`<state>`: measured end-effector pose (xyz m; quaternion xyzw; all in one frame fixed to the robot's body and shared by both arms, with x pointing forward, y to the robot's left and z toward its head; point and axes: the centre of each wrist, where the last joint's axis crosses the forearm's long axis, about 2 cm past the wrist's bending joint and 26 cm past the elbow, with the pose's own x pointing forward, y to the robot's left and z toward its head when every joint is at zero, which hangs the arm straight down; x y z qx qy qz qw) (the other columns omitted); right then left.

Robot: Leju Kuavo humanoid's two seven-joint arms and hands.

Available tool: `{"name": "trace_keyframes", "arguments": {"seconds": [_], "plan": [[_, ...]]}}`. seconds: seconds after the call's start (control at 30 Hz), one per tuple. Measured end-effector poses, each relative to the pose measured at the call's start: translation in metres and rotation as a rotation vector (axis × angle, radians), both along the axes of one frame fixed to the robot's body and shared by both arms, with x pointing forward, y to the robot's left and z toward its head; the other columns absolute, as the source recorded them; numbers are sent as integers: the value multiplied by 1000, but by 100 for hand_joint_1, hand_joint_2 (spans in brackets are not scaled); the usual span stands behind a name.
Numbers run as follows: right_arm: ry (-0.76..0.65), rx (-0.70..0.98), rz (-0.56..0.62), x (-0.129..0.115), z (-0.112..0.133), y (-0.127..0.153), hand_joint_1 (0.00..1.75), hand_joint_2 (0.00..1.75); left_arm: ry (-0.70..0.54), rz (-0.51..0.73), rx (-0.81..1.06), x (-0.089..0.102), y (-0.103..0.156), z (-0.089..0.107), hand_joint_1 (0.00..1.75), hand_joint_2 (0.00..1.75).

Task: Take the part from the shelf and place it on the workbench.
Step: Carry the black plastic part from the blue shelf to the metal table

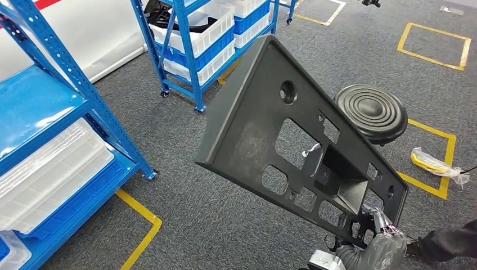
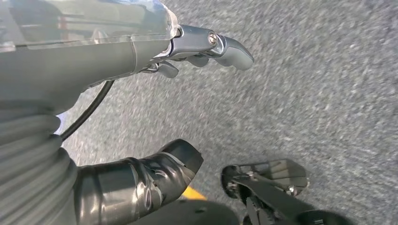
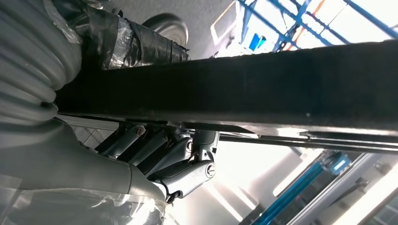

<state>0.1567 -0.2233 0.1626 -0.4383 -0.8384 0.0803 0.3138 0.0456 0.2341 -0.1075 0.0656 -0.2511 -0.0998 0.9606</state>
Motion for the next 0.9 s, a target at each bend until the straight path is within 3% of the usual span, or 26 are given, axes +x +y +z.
{"name": "trace_keyframes", "arguments": {"seconds": [0.9], "plan": [[4, 0, -25, -1, -1, -6, 175, 175, -5, 7, 4, 2, 1, 0, 0, 175]]}}
